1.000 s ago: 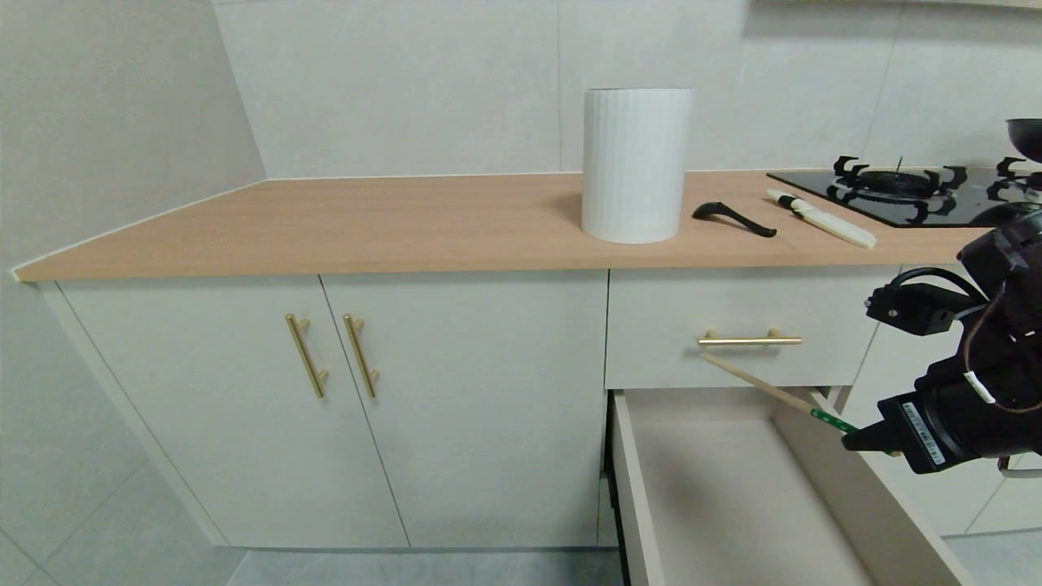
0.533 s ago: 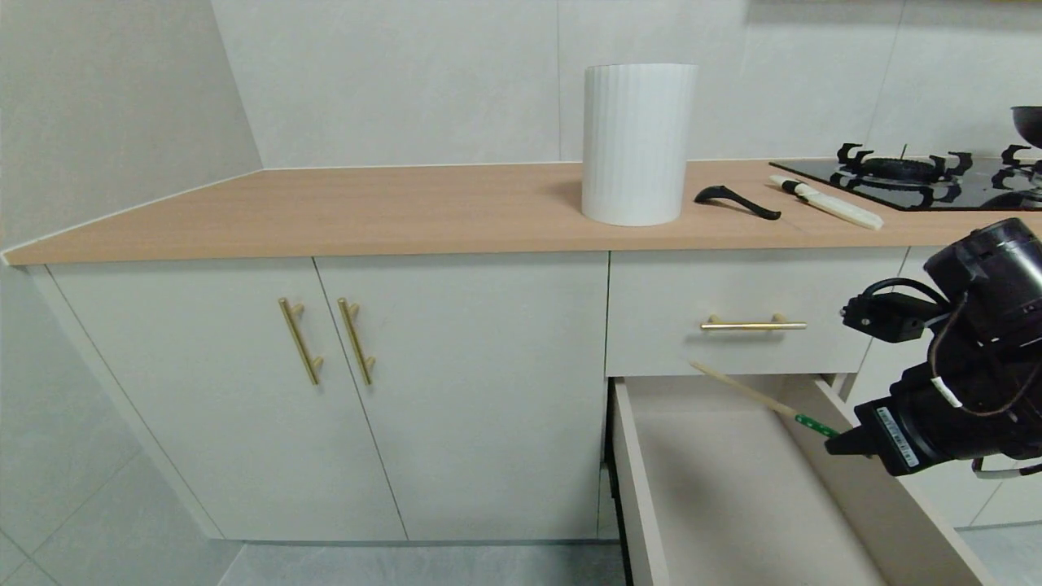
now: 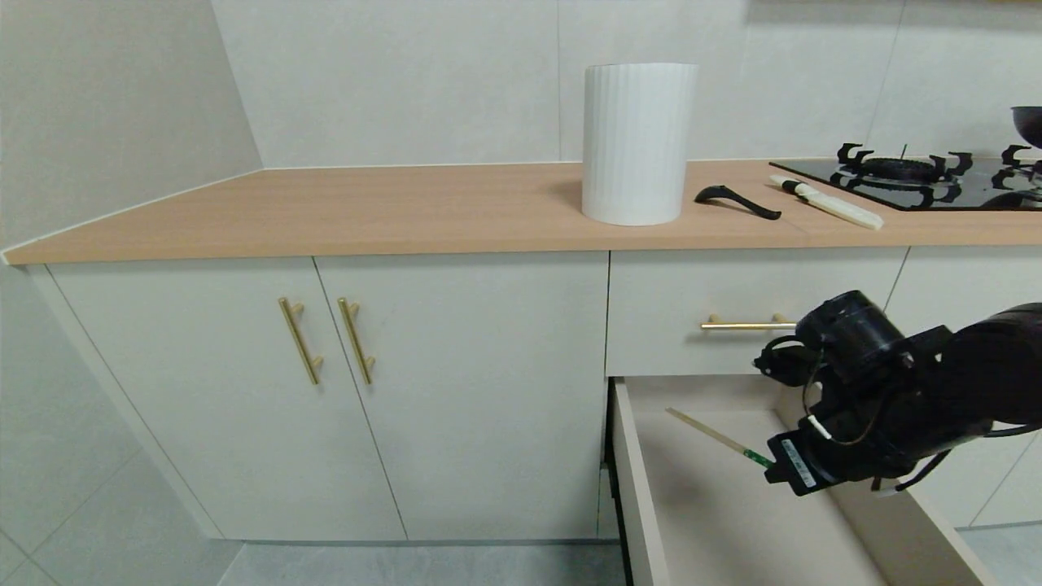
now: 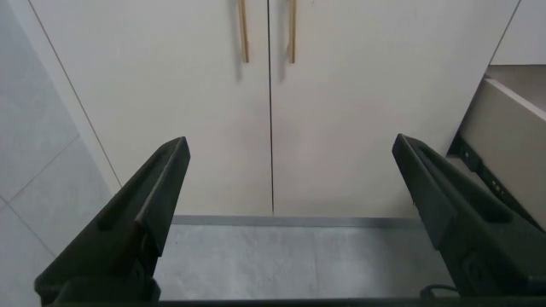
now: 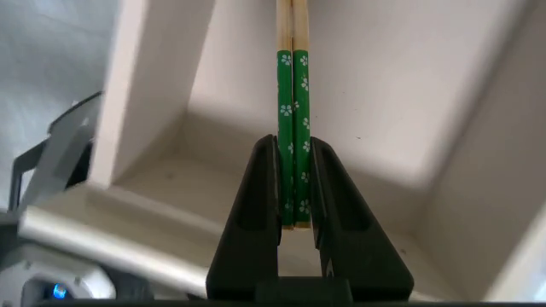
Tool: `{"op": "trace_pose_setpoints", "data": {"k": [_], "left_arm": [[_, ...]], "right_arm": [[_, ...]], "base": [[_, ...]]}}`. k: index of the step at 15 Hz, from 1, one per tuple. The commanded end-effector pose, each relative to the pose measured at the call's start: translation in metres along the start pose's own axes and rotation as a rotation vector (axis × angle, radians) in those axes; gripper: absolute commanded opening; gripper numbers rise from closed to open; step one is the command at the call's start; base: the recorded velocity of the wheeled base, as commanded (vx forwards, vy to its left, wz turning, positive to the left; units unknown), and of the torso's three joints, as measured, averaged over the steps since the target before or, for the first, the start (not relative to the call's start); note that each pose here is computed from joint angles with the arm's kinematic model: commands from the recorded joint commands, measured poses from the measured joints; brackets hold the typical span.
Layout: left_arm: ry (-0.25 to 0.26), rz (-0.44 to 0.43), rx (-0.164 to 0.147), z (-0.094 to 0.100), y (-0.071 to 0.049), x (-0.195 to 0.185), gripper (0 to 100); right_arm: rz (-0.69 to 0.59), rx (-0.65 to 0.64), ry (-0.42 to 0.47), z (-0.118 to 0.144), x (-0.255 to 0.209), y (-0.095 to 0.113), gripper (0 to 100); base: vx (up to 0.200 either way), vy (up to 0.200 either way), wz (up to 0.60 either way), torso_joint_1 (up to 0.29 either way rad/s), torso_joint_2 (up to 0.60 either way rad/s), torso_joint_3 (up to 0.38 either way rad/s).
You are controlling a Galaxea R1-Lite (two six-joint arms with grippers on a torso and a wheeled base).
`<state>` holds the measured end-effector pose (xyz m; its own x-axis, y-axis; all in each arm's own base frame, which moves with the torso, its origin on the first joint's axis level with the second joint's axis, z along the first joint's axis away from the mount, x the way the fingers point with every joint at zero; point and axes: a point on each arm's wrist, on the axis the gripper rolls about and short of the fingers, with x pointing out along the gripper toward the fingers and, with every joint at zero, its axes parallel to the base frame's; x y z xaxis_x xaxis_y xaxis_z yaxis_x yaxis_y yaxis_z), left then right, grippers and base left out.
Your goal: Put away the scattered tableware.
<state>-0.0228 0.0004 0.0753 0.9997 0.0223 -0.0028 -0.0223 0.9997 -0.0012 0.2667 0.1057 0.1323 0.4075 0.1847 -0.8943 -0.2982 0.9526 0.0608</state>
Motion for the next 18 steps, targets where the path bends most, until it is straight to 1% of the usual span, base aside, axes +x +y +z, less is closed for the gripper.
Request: {"op": "trace_pose_setpoints", "data": {"k": [1, 4, 5, 7, 9, 13, 18], "left_arm": [[0.000, 0.001, 0.000, 0.000, 0.000, 0.000, 100], [0.000, 0.001, 0.000, 0.000, 0.000, 0.000, 100], [0.000, 0.001, 0.000, 0.000, 0.000, 0.000, 100], [0.000, 0.001, 0.000, 0.000, 0.000, 0.000, 100], [0.000, 0.001, 0.000, 0.000, 0.000, 0.000, 100], [0.000, 0.001, 0.000, 0.000, 0.000, 0.000, 100], [0.000, 0.001, 0.000, 0.000, 0.000, 0.000, 100]], "right_arm": [[-0.011, 0.045, 0.090, 0.005, 0.059, 0.001, 0], [-0.016, 0.069, 0.092, 0.006, 0.093, -0.002, 0], [-0.017, 0.096, 0.095, 0.006, 0.106, -0.002, 0], [-0.019, 0.135, 0.073, 0.008, 0.126, -0.002, 0], [-0.051, 0.140, 0.073, 0.006, 0.143, -0.003, 0], [-0.109, 0.153, 0.059, 0.003, 0.168, -0.006, 0], [-0.120, 0.166, 0.066, 0.003, 0.178, -0.004, 0]], "base": [[0.000, 0.000, 0.00, 0.000, 0.00, 0.000], [0.000, 0.000, 0.00, 0.000, 0.00, 0.000], [0.000, 0.000, 0.00, 0.000, 0.00, 0.000], [0.000, 0.000, 0.00, 0.000, 0.00, 0.000], [0.000, 0.000, 0.00, 0.000, 0.00, 0.000], [0.000, 0.000, 0.00, 0.000, 0.00, 0.000], [0.000, 0.000, 0.00, 0.000, 0.00, 0.000]]}}
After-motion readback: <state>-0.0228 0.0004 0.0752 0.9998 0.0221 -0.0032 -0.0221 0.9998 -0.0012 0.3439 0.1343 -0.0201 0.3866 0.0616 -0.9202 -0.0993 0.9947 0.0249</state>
